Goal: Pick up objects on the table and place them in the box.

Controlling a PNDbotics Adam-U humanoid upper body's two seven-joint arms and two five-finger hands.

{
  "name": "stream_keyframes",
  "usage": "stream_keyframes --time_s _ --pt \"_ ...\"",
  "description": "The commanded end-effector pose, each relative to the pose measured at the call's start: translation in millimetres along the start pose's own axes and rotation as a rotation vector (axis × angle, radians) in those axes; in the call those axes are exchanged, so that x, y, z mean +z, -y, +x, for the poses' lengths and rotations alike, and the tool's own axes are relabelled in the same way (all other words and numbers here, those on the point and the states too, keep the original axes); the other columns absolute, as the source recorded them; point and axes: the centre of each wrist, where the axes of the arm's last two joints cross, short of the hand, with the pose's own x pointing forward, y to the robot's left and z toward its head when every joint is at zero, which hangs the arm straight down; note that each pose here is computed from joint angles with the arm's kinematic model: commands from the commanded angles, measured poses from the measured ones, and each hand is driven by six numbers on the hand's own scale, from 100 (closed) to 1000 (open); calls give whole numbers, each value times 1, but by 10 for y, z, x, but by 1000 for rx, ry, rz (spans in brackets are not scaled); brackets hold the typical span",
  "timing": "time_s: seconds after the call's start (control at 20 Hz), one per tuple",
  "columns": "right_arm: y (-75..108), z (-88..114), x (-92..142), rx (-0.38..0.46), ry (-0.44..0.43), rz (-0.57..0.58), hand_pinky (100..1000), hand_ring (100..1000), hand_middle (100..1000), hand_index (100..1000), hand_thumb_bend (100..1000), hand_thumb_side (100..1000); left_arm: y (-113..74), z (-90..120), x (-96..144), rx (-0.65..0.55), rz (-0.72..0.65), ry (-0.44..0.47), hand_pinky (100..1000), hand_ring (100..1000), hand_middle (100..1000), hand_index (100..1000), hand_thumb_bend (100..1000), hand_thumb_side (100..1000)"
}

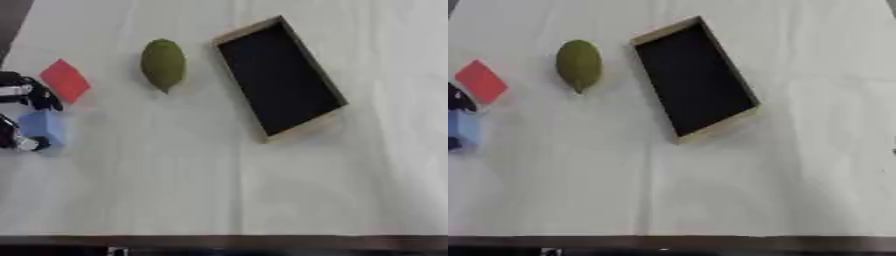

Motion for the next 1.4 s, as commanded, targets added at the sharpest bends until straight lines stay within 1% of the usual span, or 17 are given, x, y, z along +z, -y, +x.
stream_keyframes --time_s 0.05,0.25,0.4,0.65,0.8,1.0,1.15,1.25,1.4 --pt "29 44 -39 6 17 1 859 812 608 874 100 635 -105 -9 88 -17 30 -11 740 656 525 696 279 167" --pt "30 44 -38 6 16 2 859 813 608 874 100 635 -141 4 122 -22 65 -20 728 614 472 641 264 115" --pt "33 42 -34 7 14 2 859 813 608 874 100 635 -230 45 182 -35 124 -20 715 577 445 623 254 100" --pt "40 41 -30 10 12 5 860 813 609 874 100 635 -411 142 303 -74 201 -14 715 573 443 624 245 100" --pt "45 42 -33 12 13 8 860 813 609 874 100 635 -541 237 364 -108 238 7 717 576 445 626 248 100" --pt "56 43 -35 15 16 15 860 813 610 874 100 633 -782 487 420 -187 278 79 717 577 446 628 241 100" --pt "58 43 -33 15 15 21 861 814 610 874 100 633 -958 728 445 -240 314 163 717 576 445 629 232 100" --pt "59 41 -26 15 13 24 861 814 610 874 100 633 -1064 887 441 -274 333 211 719 580 450 633 234 100" --pt "63 39 -21 16 9 24 862 815 610 874 100 633 -1255 1135 390 -313 369 286 718 578 449 636 213 100"
